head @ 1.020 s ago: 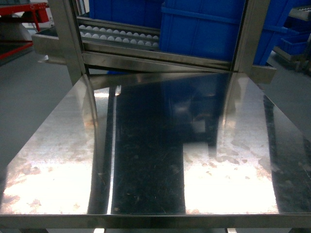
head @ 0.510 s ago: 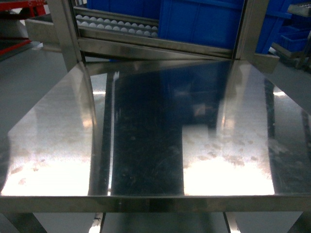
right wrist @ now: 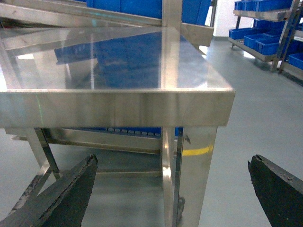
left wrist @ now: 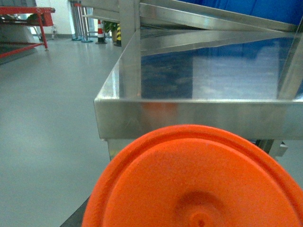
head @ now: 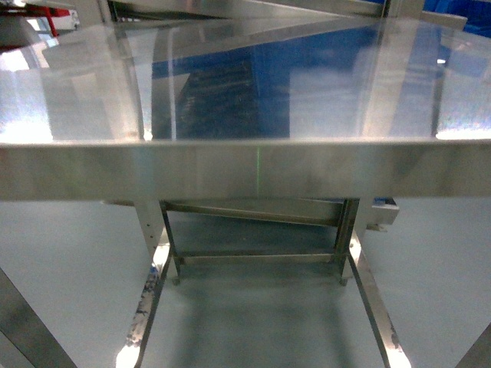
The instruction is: Pick capacitor and pack into box
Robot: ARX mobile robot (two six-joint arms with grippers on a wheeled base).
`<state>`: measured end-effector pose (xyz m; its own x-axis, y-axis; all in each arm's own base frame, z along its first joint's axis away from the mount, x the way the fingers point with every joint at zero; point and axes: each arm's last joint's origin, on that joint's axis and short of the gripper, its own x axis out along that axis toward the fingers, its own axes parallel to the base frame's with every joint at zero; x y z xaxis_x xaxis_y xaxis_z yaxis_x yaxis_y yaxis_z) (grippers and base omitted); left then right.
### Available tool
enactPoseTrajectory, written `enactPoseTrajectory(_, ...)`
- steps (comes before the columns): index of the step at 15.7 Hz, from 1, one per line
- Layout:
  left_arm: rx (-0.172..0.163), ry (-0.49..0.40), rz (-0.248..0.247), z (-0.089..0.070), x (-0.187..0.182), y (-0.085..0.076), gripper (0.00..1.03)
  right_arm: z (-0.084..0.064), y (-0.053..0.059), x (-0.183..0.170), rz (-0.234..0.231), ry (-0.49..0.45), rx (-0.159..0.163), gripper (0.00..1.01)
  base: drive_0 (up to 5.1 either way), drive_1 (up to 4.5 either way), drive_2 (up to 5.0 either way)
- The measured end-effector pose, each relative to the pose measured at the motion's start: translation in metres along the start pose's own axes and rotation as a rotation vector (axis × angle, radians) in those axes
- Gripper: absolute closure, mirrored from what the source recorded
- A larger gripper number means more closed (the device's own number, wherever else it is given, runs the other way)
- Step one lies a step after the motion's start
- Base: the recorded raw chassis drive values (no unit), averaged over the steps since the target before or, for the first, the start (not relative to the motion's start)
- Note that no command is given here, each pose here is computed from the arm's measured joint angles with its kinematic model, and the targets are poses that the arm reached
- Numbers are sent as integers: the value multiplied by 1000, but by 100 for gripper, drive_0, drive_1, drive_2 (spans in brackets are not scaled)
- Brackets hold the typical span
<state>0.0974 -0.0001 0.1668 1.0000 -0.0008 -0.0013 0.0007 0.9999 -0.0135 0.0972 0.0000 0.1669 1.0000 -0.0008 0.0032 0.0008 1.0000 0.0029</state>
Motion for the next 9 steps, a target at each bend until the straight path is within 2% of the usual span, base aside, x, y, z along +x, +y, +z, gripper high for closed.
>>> enactPoseTrajectory(9,-1,0,0,0,0,0,60,0,0,0,1,-1,-1,3,0,0,0)
